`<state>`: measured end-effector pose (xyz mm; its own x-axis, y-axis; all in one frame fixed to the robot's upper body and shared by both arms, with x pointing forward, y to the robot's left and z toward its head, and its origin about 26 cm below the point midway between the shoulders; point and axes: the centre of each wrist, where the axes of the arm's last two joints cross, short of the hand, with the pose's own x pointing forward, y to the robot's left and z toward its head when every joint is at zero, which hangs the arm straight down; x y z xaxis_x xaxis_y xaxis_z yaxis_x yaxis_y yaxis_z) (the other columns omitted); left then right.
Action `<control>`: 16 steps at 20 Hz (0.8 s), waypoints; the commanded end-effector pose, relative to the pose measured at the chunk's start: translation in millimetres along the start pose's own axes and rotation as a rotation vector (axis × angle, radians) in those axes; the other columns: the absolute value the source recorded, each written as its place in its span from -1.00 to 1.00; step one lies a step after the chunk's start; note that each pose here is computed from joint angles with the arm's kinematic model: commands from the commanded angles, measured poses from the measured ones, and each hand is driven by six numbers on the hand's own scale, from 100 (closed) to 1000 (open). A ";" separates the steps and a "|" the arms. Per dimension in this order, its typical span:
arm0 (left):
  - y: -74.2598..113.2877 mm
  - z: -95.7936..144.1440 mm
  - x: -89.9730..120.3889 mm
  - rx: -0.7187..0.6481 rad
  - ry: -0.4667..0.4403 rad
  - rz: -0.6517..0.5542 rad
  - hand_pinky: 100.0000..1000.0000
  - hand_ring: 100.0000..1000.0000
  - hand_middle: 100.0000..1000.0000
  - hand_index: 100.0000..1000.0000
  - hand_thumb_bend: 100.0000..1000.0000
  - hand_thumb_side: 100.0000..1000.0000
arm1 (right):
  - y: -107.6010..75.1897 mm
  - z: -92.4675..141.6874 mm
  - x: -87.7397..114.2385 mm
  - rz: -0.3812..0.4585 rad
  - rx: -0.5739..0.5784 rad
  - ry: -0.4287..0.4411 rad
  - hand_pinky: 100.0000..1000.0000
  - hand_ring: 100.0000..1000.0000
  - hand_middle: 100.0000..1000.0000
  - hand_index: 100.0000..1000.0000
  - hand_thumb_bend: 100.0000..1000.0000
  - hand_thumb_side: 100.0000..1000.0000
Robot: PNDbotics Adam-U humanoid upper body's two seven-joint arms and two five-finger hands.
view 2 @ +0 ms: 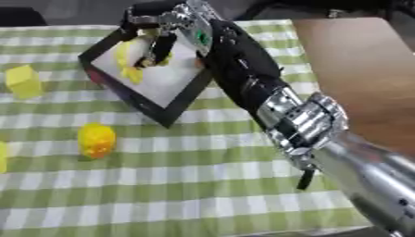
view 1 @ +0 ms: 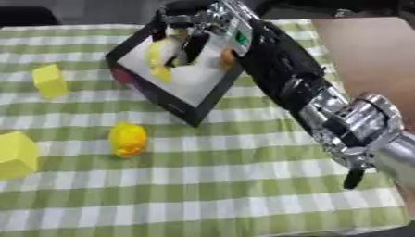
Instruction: Pick up objects on the table and place them in the box.
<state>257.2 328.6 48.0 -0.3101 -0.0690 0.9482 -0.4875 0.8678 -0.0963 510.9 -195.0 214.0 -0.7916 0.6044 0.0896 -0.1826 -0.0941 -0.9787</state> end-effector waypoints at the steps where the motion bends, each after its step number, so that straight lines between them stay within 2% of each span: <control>1: 1.1 -5.2 6.7 -0.013 -0.028 -0.004 0.79 0.03 0.24 0.54 -0.29 0.32 | -7.2 1.3 -1.9 0.034 -0.012 0.013 0.60 0.21 -0.20 0.00 -0.63 -1.00; 5: 1.0 -5.1 6.6 -0.013 -0.027 -0.003 0.79 0.02 0.24 0.53 -0.29 0.32 | -1.0 1.1 -4.7 0.046 -0.002 0.036 0.63 0.32 -0.03 0.22 -0.43 -1.00; 8: 1.1 -5.2 6.8 -0.012 -0.027 -0.003 0.80 0.02 0.24 0.53 -0.29 0.32 | 0.1 1.7 -6.1 0.074 0.026 0.054 0.74 0.58 0.37 0.58 -0.27 -1.00; 9: 1.0 -5.2 6.8 -0.012 -0.027 -0.003 0.80 0.02 0.24 0.53 -0.29 0.32 | 0.3 1.9 -6.6 0.087 0.042 0.061 0.76 0.60 0.43 0.63 -0.26 -1.00; 10: 1.0 -5.2 6.8 -0.012 -0.027 -0.003 0.80 0.02 0.24 0.53 -0.29 0.32 | 0.8 2.6 -7.3 0.098 0.057 0.069 0.81 0.69 0.56 0.74 -0.21 -0.90; 12: 1.5 -5.2 6.8 -0.011 -0.028 -0.004 0.80 0.02 0.24 0.53 -0.29 0.32 | 0.2 4.3 -8.7 0.116 0.073 0.083 0.87 0.76 0.64 0.84 -0.14 -0.85; 16: 2.1 -5.2 7.0 -0.008 -0.028 -0.006 0.80 0.02 0.24 0.53 -0.28 0.32 | -6.9 10.2 -11.1 0.139 0.073 0.096 0.94 0.82 0.70 0.90 -0.06 -0.86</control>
<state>257.4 327.8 47.8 -0.3099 -0.0655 0.9485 -0.4842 0.8694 -0.0982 514.0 -204.1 201.1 -0.7596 0.6499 -0.0255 -0.1647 -0.2301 -0.9591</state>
